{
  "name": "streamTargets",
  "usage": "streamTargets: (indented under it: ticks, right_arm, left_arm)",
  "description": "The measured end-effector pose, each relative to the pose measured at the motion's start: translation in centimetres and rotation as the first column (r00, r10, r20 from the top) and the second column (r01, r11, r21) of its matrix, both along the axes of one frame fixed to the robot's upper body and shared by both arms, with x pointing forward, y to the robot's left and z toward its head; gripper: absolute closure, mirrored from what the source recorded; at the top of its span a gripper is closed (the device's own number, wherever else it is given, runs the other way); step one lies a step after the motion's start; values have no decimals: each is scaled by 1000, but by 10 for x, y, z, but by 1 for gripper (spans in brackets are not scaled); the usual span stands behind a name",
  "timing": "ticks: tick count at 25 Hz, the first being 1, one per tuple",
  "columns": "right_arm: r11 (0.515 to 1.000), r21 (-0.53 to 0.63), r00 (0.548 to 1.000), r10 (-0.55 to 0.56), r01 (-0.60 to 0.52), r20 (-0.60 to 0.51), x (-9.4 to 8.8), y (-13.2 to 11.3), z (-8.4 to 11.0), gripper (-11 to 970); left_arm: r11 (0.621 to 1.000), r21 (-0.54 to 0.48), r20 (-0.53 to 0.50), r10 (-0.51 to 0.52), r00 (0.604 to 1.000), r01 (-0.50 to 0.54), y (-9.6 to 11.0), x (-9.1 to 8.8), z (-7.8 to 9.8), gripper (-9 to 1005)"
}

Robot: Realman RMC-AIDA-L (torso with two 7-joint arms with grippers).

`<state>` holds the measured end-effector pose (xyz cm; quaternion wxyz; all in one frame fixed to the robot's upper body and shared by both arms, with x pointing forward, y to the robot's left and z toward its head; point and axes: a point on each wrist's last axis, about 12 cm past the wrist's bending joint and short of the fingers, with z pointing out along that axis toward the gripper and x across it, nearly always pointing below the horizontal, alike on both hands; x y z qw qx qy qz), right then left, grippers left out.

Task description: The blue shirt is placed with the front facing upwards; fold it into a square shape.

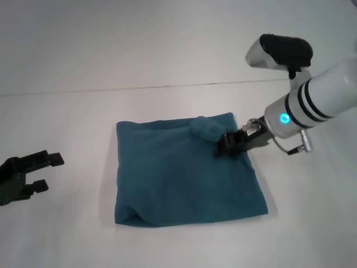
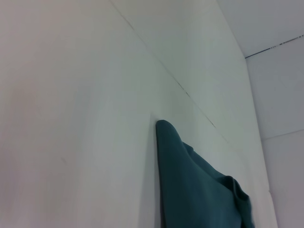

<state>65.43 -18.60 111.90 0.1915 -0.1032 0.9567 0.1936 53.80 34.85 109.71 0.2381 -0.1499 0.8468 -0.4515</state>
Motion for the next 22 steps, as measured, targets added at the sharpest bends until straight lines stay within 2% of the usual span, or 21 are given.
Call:
streamTargets:
  ticks: [7, 13, 16, 19, 22]
  right_arm:
    - [992, -7, 988, -122, 123, 100, 9, -22, 15, 527]
    - [987, 46, 978, -159, 154, 136, 11, -35, 24, 527]
    - [984, 96, 980, -160, 149, 122, 10, -40, 27, 527]
    - [986, 138, 991, -108, 97, 74, 3, -40, 26, 527]
    - [987, 128, 995, -99, 95, 22, 0, -45, 21, 526]
  left_arm:
    - [1000, -1, -1, -1, 1000, 1, 0, -1, 0, 50]
    - [1000, -1, -1, -1, 1000, 1, 0, 0, 0, 51]
    - [1000, -1, 0, -1, 1000, 1, 0, 0, 0, 51]
    - [1000, -7, 2, 9, 1000, -9, 3, -1, 1, 51]
    - [1000, -10, 3, 14, 1000, -14, 4, -2, 1, 51]
